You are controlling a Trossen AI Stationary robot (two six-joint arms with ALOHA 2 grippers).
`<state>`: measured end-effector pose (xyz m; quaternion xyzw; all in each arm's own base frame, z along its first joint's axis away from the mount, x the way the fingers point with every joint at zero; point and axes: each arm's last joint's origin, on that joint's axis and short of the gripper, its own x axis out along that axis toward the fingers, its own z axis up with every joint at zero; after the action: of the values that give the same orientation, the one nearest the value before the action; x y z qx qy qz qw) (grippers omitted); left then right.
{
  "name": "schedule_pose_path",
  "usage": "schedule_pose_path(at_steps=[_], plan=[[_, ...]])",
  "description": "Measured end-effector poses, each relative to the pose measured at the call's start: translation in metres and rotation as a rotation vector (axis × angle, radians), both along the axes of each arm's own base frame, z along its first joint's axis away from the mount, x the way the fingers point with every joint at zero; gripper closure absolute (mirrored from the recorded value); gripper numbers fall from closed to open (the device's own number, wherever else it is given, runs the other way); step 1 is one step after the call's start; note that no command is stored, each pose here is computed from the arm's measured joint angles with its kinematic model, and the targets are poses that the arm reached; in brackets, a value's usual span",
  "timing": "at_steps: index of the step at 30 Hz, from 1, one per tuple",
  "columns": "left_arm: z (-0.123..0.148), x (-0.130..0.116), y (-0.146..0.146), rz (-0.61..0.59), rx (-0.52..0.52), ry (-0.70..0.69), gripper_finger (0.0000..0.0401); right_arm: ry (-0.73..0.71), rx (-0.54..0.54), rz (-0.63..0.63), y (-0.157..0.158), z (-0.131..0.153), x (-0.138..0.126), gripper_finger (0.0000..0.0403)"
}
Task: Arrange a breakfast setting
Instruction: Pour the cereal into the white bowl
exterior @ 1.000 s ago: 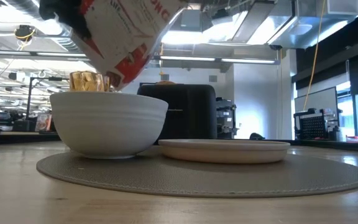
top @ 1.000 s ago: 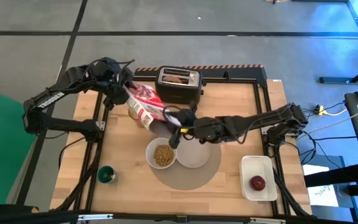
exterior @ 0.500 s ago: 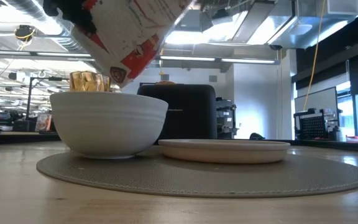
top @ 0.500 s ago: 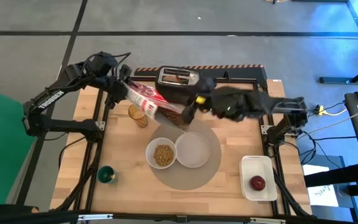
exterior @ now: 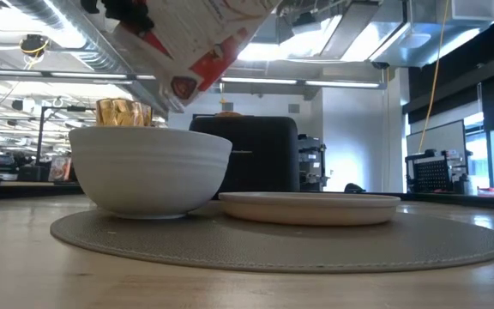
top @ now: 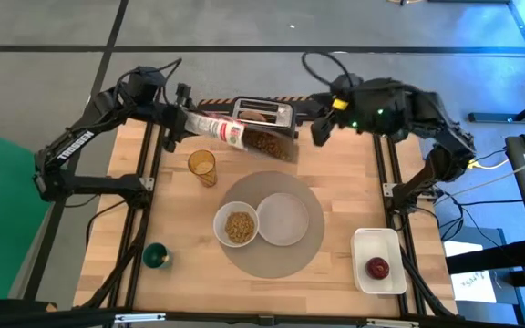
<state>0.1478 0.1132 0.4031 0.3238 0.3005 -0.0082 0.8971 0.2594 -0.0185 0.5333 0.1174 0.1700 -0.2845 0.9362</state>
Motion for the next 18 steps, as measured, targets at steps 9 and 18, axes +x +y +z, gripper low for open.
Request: schedule_pose_path(at_steps=[9,18], plan=[[0.017,0.001,0.012,0.050,-0.072,-0.218,0.0149,0.009,-0.023,0.023,-0.024,0.015,-0.045,0.0219],[0.039,0.001,0.020,0.041,-0.180,-0.467,0.0149,-0.043,-0.045,0.128,-0.043,0.028,-0.080,0.0219]])
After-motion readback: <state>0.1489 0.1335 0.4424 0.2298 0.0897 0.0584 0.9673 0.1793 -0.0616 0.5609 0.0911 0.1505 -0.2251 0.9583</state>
